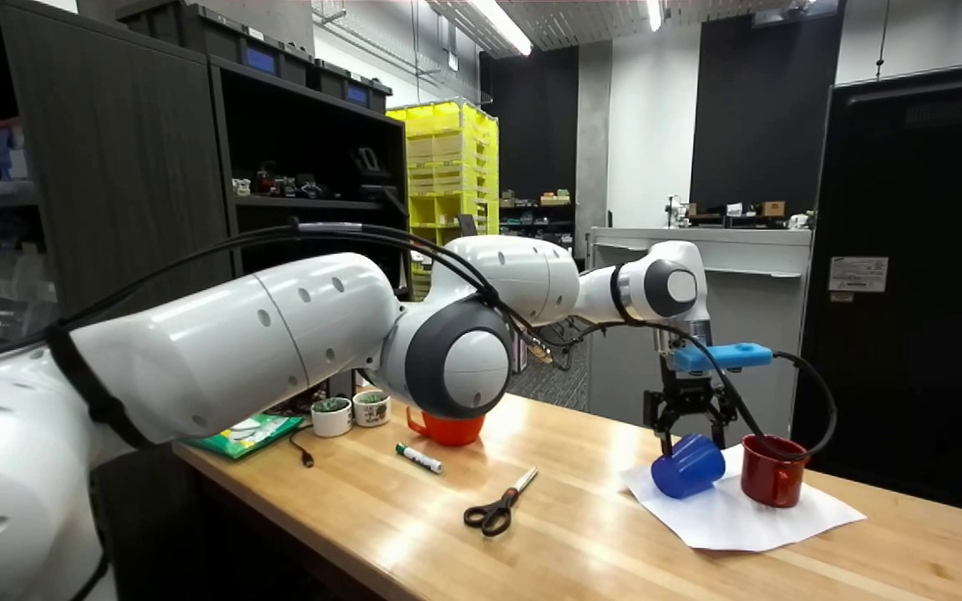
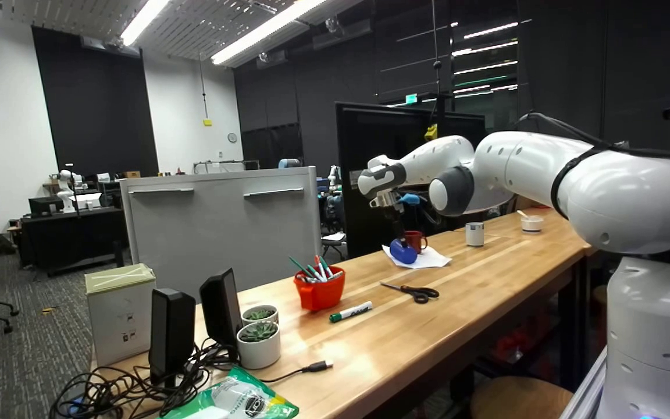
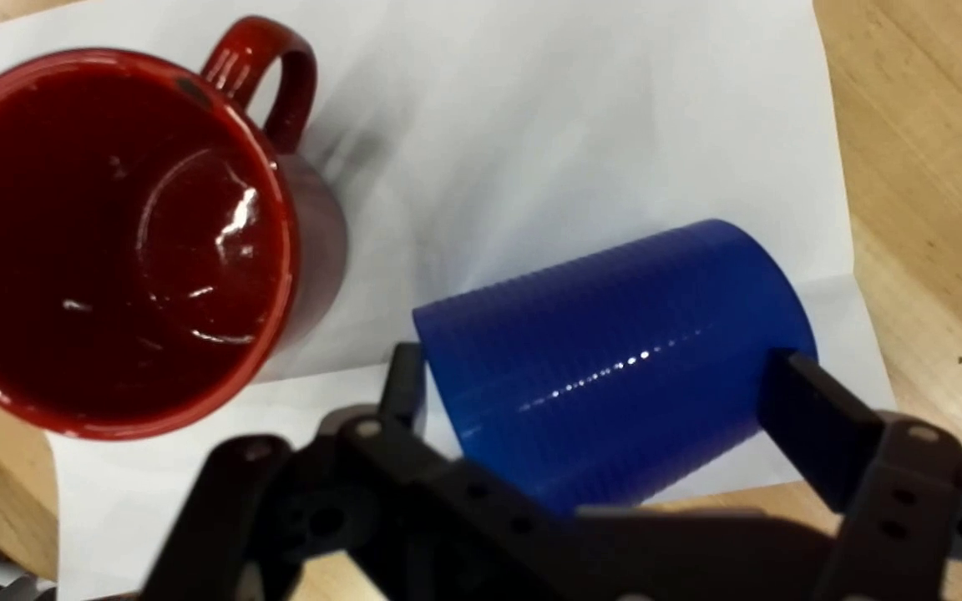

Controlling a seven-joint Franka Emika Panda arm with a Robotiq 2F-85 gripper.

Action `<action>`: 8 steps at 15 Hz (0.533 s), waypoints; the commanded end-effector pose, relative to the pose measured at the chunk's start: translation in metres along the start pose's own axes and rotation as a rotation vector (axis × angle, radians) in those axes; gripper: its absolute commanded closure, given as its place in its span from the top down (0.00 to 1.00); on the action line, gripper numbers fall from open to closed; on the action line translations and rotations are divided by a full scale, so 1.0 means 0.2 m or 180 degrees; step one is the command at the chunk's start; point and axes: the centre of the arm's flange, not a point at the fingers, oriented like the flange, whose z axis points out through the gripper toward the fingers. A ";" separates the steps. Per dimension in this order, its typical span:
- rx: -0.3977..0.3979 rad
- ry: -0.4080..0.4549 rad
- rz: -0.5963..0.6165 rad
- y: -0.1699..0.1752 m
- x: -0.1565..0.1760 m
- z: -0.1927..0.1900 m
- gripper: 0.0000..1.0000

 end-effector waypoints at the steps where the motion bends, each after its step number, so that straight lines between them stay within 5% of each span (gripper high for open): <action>1: 0.0060 0.0032 -0.0098 0.24 0.10 -0.05 0.72; 8: 0.0043 0.0081 -0.0164 0.24 0.08 -0.10 0.39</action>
